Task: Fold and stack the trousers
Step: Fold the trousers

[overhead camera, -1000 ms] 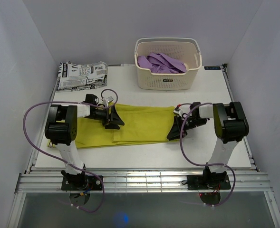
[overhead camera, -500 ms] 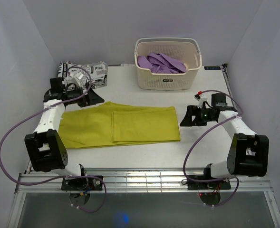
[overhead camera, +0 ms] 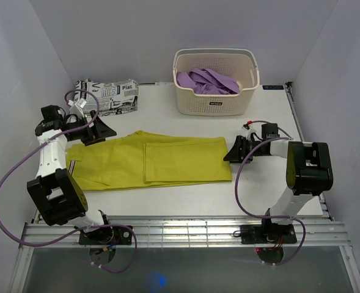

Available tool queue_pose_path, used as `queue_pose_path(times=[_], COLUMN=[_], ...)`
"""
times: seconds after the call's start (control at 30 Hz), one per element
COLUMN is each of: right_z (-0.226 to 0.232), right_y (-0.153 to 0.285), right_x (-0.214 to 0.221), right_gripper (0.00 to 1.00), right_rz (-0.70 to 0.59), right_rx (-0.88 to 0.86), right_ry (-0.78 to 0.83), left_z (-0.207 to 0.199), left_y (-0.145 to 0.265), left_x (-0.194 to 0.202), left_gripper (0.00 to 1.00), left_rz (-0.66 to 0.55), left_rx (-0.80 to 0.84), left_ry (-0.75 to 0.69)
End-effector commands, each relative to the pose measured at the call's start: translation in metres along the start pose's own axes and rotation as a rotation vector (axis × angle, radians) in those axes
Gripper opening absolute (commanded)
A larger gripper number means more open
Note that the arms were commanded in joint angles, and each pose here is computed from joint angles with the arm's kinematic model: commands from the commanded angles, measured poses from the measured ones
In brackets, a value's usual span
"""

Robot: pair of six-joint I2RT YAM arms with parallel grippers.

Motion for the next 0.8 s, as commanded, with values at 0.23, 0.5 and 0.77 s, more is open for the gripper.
queue_pose_path(times=[0.23,0.5,0.77], right_z=[-0.013,0.003,0.007], right_y=[-0.023,0.047,0.162], right_x=[0.015,-0.017,-0.038], right_gripper=[0.26,0.08,0.08], right_rz=[0.108,-0.005,-0.167], right_rx=[0.009,0.067,0.059], right_ry=[-0.083,0.042,0.029], left_z=[0.029,0.049,0.070], left_y=[0.043,0.054,0.051], left_x=[-0.018,-0.006,0.031], left_gripper=[0.98,0.98,0.94], left_rz=[-0.120,-0.094,0.010], left_rx=[-0.050,-0.189,-0.291], left_ry=[0.085,0.016,-0.145])
Point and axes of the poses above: each gripper's point midway between its finger pads, its own y axis back along the fingers, its own z axis along the line the jaws close on, x = y × z, the point moved 7 cm from there along y, back along the fingers, and after that the axes turned 1 degree about -y, right-handed, at the moved point
